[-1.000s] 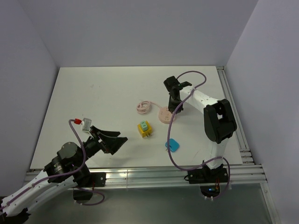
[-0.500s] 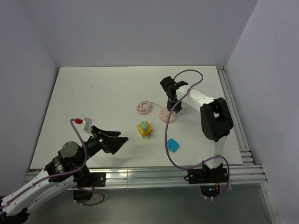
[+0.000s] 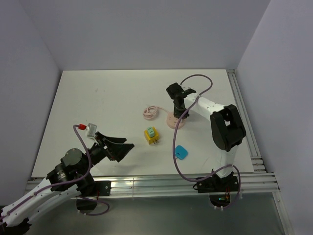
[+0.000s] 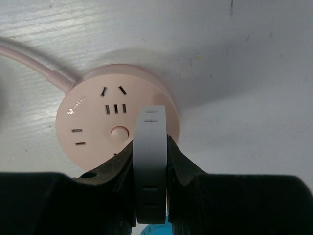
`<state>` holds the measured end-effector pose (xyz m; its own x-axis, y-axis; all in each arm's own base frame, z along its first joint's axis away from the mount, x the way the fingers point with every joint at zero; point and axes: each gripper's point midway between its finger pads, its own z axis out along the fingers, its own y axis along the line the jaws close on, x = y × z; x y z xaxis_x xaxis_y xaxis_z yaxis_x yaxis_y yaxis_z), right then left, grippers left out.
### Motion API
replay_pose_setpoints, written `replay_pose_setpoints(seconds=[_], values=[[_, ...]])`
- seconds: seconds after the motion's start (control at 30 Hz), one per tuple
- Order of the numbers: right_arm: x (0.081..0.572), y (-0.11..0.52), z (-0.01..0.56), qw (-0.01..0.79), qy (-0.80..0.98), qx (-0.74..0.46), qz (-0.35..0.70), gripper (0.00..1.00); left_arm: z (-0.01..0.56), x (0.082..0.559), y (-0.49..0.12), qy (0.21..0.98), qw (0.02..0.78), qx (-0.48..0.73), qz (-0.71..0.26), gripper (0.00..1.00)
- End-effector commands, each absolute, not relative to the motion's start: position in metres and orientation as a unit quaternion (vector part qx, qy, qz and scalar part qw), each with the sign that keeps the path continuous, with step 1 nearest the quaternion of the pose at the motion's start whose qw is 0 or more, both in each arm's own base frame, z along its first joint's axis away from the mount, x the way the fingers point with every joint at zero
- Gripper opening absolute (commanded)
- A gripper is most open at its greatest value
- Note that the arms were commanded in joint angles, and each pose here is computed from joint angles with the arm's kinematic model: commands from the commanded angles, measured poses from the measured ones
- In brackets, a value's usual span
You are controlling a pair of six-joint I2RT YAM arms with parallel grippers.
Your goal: Insert the plug
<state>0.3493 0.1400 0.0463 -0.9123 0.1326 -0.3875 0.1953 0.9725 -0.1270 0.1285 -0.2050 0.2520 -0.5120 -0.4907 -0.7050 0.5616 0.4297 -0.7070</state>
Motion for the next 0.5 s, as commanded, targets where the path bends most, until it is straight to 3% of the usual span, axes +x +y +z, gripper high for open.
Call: replay_pose_setpoints(seconds=[0.0,0.47], values=[[0.310,0.132,-0.021,0.109,0.985,0.101,-0.085,0.00,0.265,0.127,-0.202,0.671,0.506,0.031,-0.541,1.00],[0.315,0.126,0.002,0.133,0.976,0.161,-0.064,0.00,0.265,0.125,-0.200,0.669,0.506,0.031,-0.543,0.99]])
